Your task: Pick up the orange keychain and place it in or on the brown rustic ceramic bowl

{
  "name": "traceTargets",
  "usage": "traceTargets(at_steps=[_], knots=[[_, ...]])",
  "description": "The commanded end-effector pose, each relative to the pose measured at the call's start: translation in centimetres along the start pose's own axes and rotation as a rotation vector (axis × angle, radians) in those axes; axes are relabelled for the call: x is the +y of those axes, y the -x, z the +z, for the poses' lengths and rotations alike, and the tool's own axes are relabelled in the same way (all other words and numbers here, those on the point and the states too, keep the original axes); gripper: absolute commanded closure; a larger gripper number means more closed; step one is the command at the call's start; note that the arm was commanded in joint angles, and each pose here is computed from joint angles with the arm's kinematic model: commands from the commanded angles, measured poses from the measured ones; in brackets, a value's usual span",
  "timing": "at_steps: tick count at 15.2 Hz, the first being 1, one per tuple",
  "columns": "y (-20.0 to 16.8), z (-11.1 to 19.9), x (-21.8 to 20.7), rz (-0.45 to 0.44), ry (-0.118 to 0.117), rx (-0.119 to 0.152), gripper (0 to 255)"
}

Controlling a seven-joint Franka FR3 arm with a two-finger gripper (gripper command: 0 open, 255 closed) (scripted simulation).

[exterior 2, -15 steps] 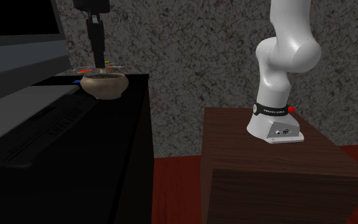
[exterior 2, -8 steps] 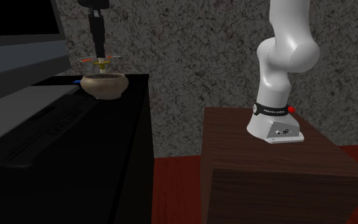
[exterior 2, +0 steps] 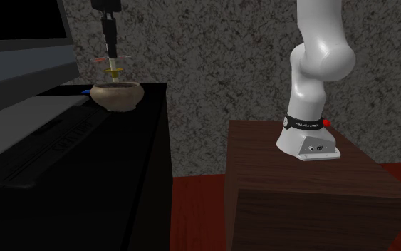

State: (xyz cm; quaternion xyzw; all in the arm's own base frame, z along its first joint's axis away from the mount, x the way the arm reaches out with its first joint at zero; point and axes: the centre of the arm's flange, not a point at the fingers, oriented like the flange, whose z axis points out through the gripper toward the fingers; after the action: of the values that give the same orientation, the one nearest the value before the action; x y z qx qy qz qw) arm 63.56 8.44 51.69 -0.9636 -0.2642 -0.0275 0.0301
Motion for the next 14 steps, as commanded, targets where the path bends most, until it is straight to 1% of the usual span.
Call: traceTargets(at_steps=[1, 3, 14], knots=[[0.3, -0.1, 2.5, -0.001, 0.0, 0.0, 255], [0.5, -0.3, 4.6, -0.001, 0.0, 0.0, 255], [0.9, 5.5, 4.8, -0.001, 0.0, 0.0, 255]])
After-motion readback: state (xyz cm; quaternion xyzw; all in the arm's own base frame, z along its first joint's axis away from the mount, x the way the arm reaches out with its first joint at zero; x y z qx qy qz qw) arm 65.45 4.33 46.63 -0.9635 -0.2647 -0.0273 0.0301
